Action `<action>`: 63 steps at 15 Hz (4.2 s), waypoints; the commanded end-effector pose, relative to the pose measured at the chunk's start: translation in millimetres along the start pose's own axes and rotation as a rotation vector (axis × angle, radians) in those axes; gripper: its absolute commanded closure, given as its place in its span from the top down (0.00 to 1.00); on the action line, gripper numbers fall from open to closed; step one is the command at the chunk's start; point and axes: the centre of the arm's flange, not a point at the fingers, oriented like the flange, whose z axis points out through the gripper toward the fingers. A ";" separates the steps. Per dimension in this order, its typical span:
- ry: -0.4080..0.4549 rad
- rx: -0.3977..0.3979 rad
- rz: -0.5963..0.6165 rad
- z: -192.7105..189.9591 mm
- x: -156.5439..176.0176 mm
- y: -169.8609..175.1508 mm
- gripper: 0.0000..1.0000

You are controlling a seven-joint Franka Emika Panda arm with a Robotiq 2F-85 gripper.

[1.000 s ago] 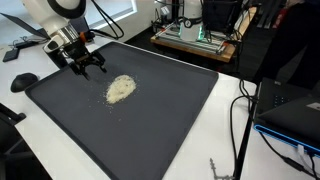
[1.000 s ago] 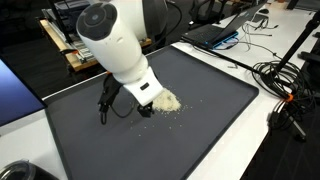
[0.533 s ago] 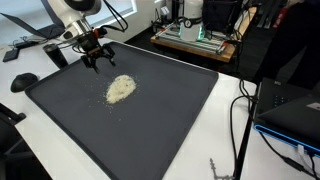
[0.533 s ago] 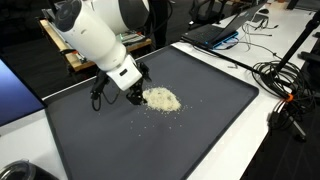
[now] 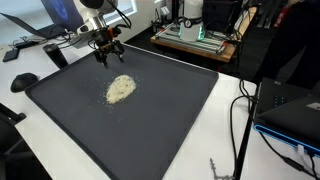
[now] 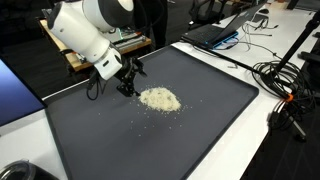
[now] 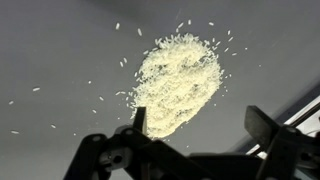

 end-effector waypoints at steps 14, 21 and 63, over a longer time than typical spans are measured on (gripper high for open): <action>0.093 -0.231 0.404 -10.3 -33.6 -108.9 1.00; 0.054 -0.441 0.377 -1.4 -15.8 -152.4 1.00; -0.209 -0.759 -0.227 27.8 58.2 -233.1 1.00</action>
